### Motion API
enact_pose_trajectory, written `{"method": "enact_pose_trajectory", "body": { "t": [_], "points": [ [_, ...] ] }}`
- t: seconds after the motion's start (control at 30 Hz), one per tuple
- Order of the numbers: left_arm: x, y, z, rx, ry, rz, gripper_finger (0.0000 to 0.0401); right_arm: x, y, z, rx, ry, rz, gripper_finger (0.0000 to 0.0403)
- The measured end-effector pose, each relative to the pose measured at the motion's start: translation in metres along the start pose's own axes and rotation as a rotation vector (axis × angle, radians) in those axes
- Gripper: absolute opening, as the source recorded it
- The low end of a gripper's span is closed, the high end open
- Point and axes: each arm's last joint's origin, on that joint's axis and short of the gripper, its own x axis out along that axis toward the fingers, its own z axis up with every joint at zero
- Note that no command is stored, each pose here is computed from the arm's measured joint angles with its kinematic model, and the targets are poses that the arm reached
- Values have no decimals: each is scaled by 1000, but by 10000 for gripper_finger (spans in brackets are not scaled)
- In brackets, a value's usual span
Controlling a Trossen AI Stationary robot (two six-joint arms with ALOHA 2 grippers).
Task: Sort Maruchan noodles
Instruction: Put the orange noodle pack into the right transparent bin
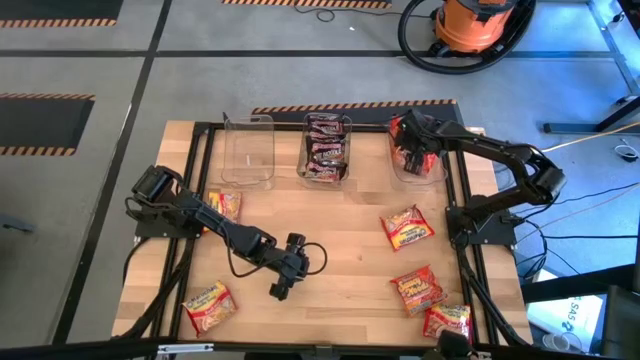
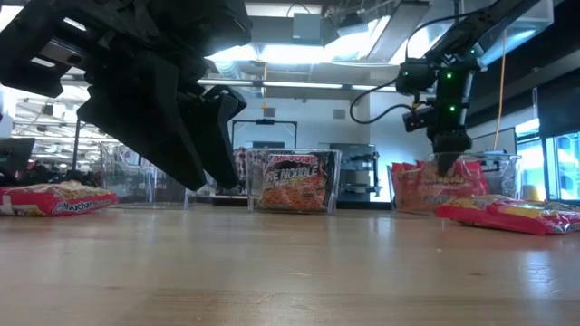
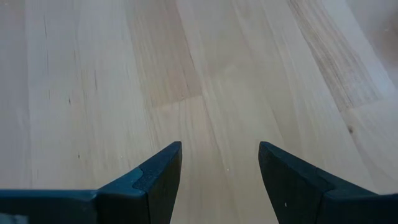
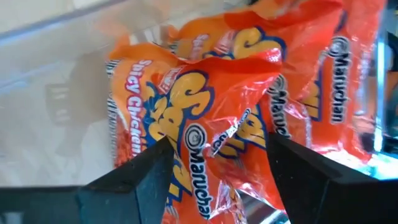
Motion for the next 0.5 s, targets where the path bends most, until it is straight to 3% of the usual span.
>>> {"method": "enact_pose_trajectory", "body": {
  "t": [0.5],
  "points": [
    [0,0,0,0,0,0,208,-6,6,-8,89,56,73,239]
  ]
}}
